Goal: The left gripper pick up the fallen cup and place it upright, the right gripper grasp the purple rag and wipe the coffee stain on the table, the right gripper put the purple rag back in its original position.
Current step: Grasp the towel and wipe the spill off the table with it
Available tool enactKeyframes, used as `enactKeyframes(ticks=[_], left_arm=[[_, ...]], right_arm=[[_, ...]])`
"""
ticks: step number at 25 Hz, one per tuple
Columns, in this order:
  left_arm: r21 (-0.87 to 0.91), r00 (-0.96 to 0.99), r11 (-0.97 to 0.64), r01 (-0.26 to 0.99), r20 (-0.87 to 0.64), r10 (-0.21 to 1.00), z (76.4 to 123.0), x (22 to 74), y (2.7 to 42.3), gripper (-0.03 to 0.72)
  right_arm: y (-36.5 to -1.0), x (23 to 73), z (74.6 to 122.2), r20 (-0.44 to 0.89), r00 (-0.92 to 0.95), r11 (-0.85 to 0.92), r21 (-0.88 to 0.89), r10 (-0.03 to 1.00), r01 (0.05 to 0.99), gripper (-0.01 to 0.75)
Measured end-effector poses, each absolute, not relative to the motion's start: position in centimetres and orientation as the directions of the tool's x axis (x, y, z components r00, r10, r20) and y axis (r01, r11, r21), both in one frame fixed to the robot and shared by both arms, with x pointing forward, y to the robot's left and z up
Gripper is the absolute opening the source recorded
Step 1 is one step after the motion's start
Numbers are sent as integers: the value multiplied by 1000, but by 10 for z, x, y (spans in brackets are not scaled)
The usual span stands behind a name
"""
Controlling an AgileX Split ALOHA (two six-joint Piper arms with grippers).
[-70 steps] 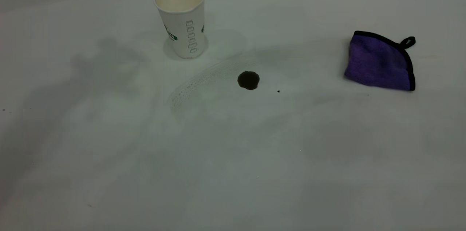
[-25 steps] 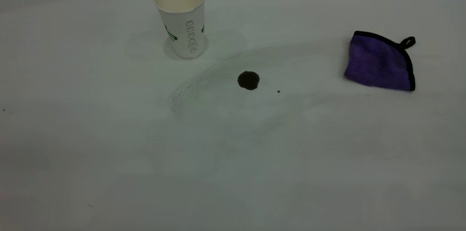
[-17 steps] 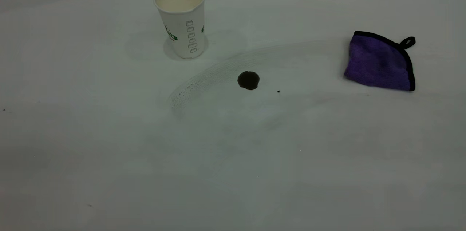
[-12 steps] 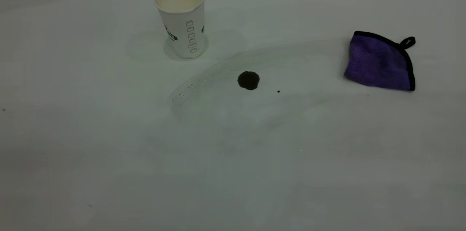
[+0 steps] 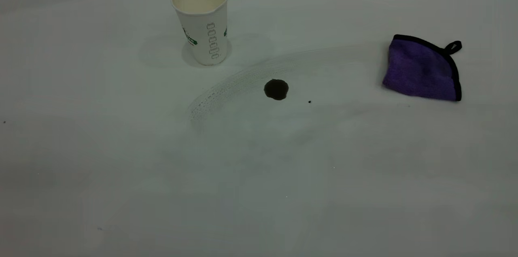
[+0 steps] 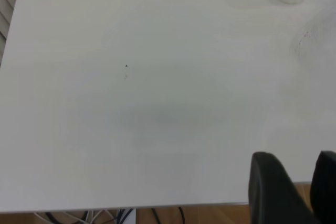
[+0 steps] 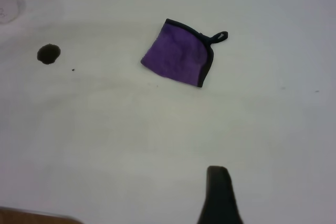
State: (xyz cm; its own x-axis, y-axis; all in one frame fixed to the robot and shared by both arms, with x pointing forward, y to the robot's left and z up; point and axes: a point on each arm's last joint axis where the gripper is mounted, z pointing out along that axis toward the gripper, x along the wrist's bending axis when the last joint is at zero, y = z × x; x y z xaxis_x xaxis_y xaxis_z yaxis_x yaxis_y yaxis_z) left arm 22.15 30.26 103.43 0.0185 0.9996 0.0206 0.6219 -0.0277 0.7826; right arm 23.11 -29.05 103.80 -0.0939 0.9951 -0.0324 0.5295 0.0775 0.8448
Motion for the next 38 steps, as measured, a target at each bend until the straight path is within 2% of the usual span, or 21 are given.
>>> enactKeyframes(ticks=[10, 14, 18, 23, 28, 32, 38], left_arm=[[783, 19, -28, 622, 21, 1000, 1034, 222, 303, 252], [783, 19, -28, 622, 21, 1000, 1034, 222, 303, 252], [783, 19, -28, 622, 21, 1000, 1034, 222, 303, 252], [783, 19, -28, 622, 21, 1000, 1034, 222, 303, 252], [784, 18, -28, 620, 21, 1000, 1034, 222, 303, 252], [784, 18, -28, 620, 21, 1000, 1034, 222, 303, 252], [784, 18, -28, 620, 21, 1000, 1034, 222, 303, 252]], right_arm=[[-291, 231, 1038, 1, -66, 34, 845, 998, 533, 588], [-294, 249, 1054, 31, -14, -17, 800, 999, 600, 588], [-298, 308, 1081, 15, 6, -15, 705, 1000, 709, 589], [-302, 402, 1077, 8, 9, -12, 552, 1000, 834, 631], [-300, 496, 1039, -20, -61, 63, 409, 998, 910, 724], [-289, 558, 992, -21, -117, 118, 329, 993, 937, 730], [-266, 638, 895, -10, -197, 196, 187, 980, 963, 730]])
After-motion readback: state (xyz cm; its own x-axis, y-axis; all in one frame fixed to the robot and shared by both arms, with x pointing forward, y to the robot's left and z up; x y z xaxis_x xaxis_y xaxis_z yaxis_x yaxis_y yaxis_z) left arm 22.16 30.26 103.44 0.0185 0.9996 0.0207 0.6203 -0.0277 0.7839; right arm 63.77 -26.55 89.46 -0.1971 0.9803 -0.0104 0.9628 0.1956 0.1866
